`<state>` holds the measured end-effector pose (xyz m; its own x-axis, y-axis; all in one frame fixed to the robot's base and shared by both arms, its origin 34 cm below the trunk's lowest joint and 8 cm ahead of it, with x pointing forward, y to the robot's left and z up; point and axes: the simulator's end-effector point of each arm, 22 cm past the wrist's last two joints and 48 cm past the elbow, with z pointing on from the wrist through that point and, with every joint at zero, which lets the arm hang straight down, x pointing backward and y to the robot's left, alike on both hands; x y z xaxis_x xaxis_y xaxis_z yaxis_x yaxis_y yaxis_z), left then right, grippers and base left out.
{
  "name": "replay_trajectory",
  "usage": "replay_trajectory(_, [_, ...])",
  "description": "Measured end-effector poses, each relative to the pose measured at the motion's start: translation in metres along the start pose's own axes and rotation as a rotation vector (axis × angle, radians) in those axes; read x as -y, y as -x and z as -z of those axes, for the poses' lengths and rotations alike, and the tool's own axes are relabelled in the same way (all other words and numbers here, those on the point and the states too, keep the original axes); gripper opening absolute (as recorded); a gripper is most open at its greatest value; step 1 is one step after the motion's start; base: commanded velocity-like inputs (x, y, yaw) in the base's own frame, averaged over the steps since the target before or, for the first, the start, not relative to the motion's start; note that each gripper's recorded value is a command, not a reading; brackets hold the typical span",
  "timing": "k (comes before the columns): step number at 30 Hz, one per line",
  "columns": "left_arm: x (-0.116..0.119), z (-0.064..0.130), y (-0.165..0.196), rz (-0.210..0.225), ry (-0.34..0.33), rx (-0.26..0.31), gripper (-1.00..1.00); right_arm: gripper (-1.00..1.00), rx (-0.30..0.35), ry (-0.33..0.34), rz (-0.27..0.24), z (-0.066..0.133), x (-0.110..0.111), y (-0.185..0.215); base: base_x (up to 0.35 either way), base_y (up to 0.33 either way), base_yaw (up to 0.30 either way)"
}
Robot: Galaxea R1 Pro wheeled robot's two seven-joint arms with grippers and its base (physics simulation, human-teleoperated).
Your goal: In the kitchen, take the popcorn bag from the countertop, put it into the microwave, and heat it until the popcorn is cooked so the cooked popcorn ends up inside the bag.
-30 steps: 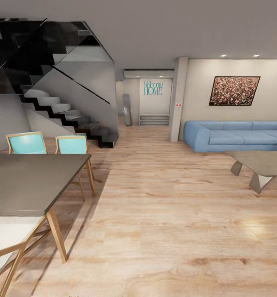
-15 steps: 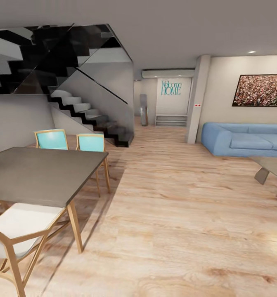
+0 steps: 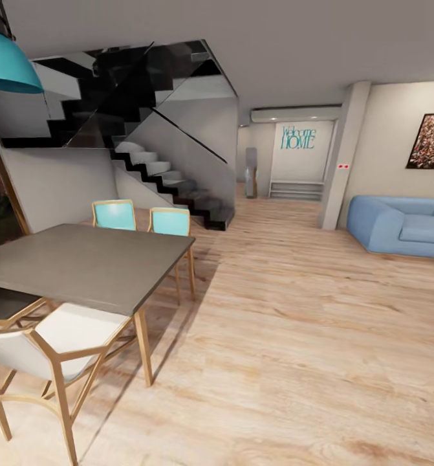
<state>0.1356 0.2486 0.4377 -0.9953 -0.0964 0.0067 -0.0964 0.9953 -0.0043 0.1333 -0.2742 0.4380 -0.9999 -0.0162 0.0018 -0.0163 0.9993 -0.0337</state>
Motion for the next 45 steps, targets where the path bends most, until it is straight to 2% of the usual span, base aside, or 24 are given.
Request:
replay_trajectory(12, [-0.0005,0.0,0.0001,0.027,0.001,0.0,1.0,1.0,0.0,0.0,0.0,0.0,0.0,0.0003,0.0,0.0,0.268])
replay_trajectory(45, [-0.0012,0.0,0.0001,0.028,0.002,0.0,1.0,1.0,0.001,-0.002,0.0,0.0,0.0012,0.0002,0.0,0.0,0.269])
